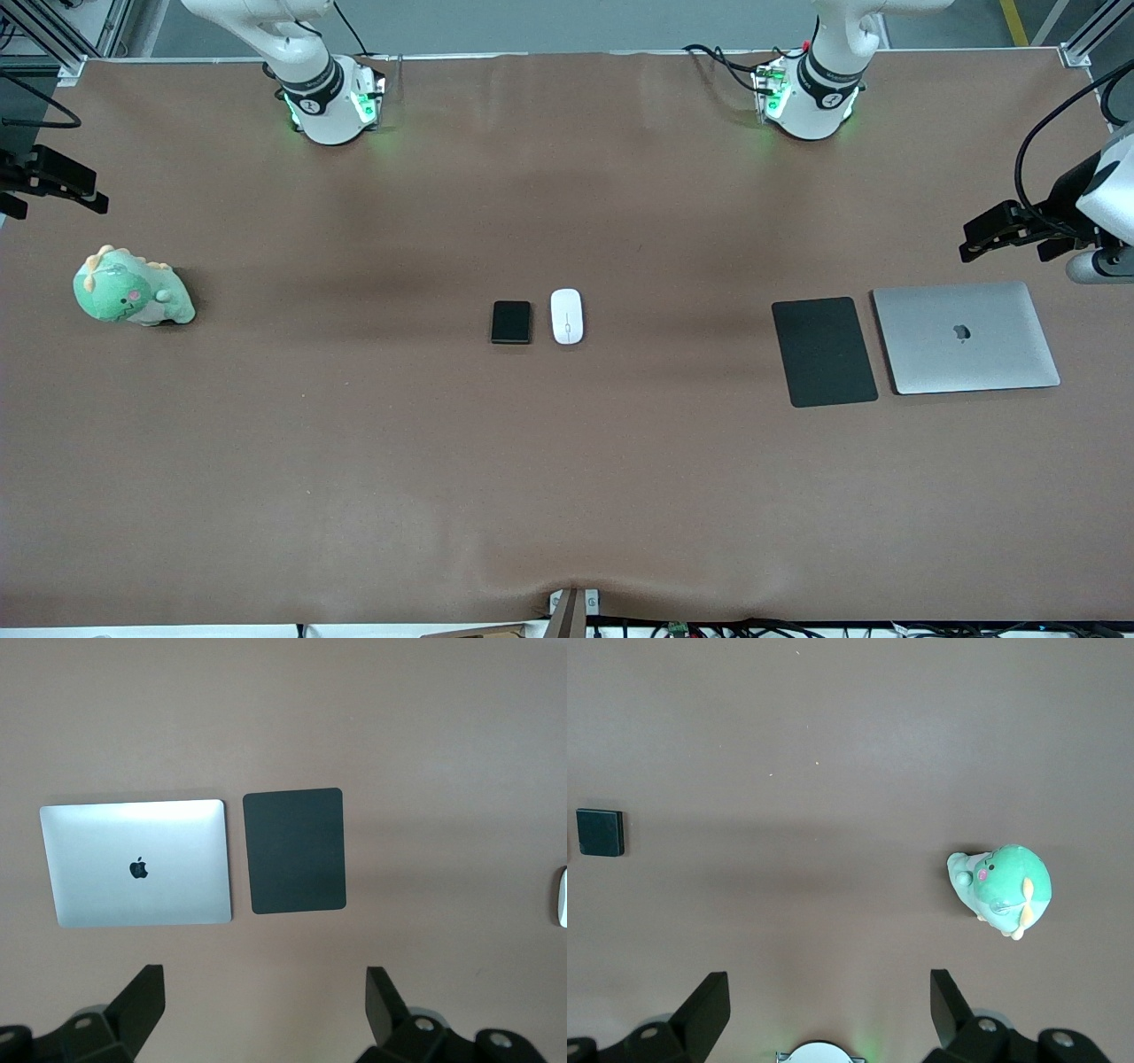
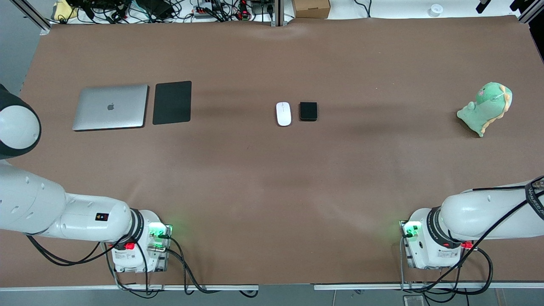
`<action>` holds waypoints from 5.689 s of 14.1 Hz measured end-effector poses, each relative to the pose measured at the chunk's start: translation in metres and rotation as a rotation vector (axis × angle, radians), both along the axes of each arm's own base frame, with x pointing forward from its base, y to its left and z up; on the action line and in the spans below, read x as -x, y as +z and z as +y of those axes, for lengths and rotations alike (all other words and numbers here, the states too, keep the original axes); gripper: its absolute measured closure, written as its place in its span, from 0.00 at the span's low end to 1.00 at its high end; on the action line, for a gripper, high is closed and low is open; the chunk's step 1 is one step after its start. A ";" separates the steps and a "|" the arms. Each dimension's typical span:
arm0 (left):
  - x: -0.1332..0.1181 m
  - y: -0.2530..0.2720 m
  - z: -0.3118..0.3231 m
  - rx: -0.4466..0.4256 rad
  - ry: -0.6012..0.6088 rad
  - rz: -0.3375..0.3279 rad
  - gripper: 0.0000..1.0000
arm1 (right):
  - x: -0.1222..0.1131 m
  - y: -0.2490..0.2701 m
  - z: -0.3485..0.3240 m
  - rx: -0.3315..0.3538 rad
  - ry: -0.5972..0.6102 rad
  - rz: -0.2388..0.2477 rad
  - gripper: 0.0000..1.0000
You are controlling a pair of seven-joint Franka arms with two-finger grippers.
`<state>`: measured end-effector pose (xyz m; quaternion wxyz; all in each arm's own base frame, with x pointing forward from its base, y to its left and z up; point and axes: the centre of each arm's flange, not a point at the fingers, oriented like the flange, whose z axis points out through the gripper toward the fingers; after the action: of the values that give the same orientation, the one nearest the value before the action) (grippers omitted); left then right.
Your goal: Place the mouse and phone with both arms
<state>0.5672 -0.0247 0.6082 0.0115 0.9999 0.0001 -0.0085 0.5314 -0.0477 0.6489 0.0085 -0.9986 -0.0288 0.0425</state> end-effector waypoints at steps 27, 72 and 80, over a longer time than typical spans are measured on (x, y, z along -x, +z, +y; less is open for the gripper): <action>0.140 -0.136 -0.512 -0.007 0.063 0.031 0.00 | 0.000 0.000 0.001 0.000 0.001 0.001 0.00; 0.051 -0.189 -0.467 -0.016 0.128 0.030 0.38 | -0.045 -0.118 0.189 -0.008 -0.105 0.143 0.00; -0.039 -0.110 -0.174 -0.035 0.169 0.133 0.38 | -0.040 -0.169 0.288 -0.031 -0.141 0.142 0.00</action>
<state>0.6063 -0.1989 0.4984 -0.0052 0.9936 0.0851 -0.0740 0.5709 0.2407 0.4799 0.0289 -0.9924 0.0417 0.1121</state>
